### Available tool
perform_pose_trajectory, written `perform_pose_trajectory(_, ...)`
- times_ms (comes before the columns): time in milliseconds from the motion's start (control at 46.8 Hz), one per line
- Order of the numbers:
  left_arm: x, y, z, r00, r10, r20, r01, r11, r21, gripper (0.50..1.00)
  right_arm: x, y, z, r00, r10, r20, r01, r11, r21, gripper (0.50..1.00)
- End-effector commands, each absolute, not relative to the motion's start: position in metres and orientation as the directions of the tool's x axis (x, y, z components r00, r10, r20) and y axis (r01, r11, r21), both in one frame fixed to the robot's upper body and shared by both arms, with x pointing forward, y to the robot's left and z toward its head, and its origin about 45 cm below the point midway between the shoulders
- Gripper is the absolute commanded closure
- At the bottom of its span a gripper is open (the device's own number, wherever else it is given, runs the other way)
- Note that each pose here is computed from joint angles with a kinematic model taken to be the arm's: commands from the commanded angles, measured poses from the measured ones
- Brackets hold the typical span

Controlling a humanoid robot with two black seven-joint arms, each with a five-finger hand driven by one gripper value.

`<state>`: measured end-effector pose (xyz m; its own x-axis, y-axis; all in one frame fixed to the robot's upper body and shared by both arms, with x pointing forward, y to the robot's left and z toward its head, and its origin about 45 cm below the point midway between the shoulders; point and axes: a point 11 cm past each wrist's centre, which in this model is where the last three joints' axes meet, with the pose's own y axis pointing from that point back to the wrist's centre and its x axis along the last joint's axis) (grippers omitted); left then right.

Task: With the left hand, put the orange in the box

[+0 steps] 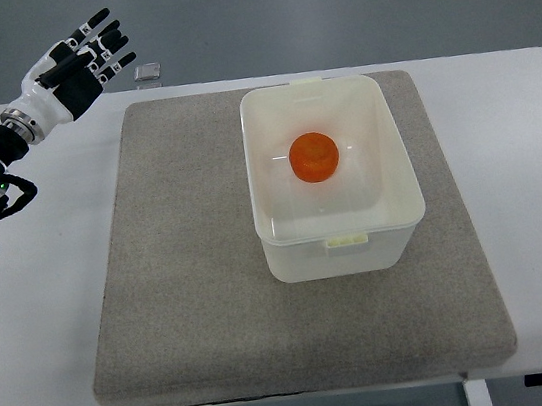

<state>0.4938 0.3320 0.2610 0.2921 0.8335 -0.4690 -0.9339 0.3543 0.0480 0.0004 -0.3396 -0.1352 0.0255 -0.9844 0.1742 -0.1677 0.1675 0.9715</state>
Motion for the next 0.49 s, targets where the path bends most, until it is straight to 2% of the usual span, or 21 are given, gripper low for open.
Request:
perform_pose_trajectory(0,0.4934,0.3376,0.2561,0.269,0.839,-0.472,-0.941,0.335,0.059,0.506,0.0008,-0.3396,-0.1351,0.026,-0.984,0.175,-0.168,0.168,0.971,0.574)
perform_pose_trajectory(471,0.4943,0.3372,0.2576,0.264,0.827,-0.496,-0.944,0.327,0.043,0.508,-0.0001,-0.3388,-0.1353,0.014,-0.986,0.168,-0.165,0.164,0.973,0.574)
